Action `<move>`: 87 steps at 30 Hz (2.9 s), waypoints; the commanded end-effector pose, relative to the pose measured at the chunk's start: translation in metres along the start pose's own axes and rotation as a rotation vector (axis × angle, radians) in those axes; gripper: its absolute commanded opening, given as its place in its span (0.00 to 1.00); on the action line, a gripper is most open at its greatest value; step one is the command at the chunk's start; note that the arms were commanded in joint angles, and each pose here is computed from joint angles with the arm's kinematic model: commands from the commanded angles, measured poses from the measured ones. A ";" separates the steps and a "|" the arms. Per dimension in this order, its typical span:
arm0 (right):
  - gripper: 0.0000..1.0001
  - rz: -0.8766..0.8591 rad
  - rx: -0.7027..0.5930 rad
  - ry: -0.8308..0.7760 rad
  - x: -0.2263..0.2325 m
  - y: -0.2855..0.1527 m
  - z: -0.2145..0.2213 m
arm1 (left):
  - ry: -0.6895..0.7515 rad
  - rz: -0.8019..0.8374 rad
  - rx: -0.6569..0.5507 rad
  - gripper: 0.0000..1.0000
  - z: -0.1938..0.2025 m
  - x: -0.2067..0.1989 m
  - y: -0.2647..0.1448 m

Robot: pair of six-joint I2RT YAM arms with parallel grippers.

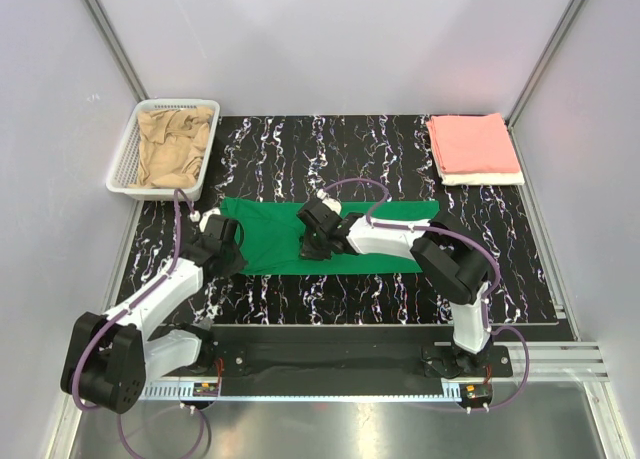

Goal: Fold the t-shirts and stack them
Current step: Fold the tshirt

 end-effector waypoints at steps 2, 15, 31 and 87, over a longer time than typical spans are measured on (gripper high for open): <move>0.06 -0.053 -0.049 0.005 0.018 -0.007 -0.014 | 0.006 0.013 -0.033 0.00 -0.003 -0.002 0.004; 0.00 -0.042 -0.098 -0.008 0.015 -0.023 -0.019 | 0.021 0.012 -0.039 0.13 -0.005 -0.002 0.003; 0.00 -0.050 -0.107 -0.025 0.019 -0.031 -0.026 | 0.028 0.029 -0.058 0.01 -0.016 -0.015 -0.002; 0.36 -0.121 -0.016 -0.056 0.021 -0.018 -0.034 | -0.014 0.090 0.035 0.36 -0.083 -0.030 0.019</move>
Point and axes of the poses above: each gripper's point midway between its finger pads, its own y axis out along the fingers, its own x axis along the line the jaws close on, z = x × y, the point moved 7 cm from there along -y, back along the fingers, and after that the axes turned 14 degrees about -y, right-handed, at the moved point
